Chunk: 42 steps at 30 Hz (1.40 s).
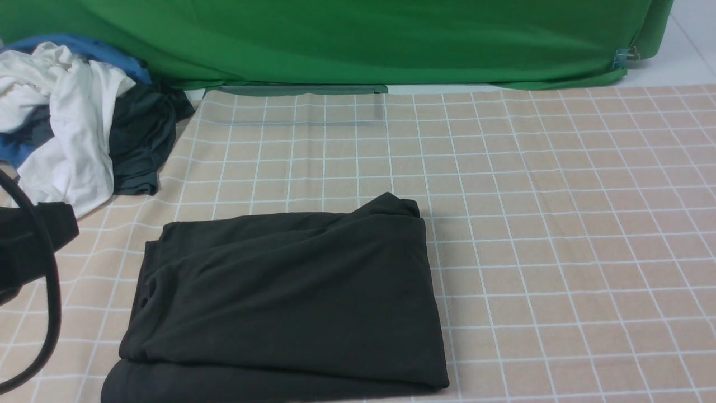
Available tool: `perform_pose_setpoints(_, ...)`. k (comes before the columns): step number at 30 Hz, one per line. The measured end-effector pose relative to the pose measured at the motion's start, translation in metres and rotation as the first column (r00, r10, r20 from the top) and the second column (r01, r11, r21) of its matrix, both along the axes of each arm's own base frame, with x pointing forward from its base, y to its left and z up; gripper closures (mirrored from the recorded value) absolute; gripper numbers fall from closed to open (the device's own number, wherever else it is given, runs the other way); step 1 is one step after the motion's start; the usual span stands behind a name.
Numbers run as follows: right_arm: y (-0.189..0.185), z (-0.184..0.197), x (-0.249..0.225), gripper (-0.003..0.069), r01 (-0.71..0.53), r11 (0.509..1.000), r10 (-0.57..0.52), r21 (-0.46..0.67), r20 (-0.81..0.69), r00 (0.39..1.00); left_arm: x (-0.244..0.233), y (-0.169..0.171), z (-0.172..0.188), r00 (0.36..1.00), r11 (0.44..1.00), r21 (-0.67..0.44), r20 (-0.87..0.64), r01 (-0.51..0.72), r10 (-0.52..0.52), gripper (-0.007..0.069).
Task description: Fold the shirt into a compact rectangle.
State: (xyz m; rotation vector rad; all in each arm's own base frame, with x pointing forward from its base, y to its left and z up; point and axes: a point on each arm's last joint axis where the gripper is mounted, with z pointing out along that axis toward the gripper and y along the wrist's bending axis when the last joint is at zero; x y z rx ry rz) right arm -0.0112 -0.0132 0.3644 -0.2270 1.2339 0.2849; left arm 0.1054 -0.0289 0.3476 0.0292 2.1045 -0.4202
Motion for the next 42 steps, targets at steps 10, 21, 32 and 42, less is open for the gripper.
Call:
perform_pose_setpoints(10,0.000,0.000,0.000,0.0584,-0.004,1.000,0.004,0.013,-0.004,1.000,0.000,0.001,0.000,1.000,1.000,0.012,0.002,-0.001,0.001,0.0606)
perform_pose_setpoints(21,0.000,0.000,0.000,0.0561,-0.004,1.000,0.004,0.013,-0.004,1.000,0.005,0.007,0.006,0.992,0.989,0.146,0.123,-0.016,-0.002,0.0606)
perform_pose_setpoints(32,0.000,0.000,0.000,0.0521,-0.004,1.000,0.004,0.013,-0.003,1.000,-0.024,0.025,-0.052,0.829,0.933,0.248,0.553,-0.260,0.084,0.0606)
perform_pose_setpoints(42,0.000,0.000,0.000,0.0500,-0.003,1.000,0.004,0.014,-0.001,1.000,-0.049,0.026,-0.146,0.837,0.917,0.300,0.544,-0.262,0.062,0.0606)
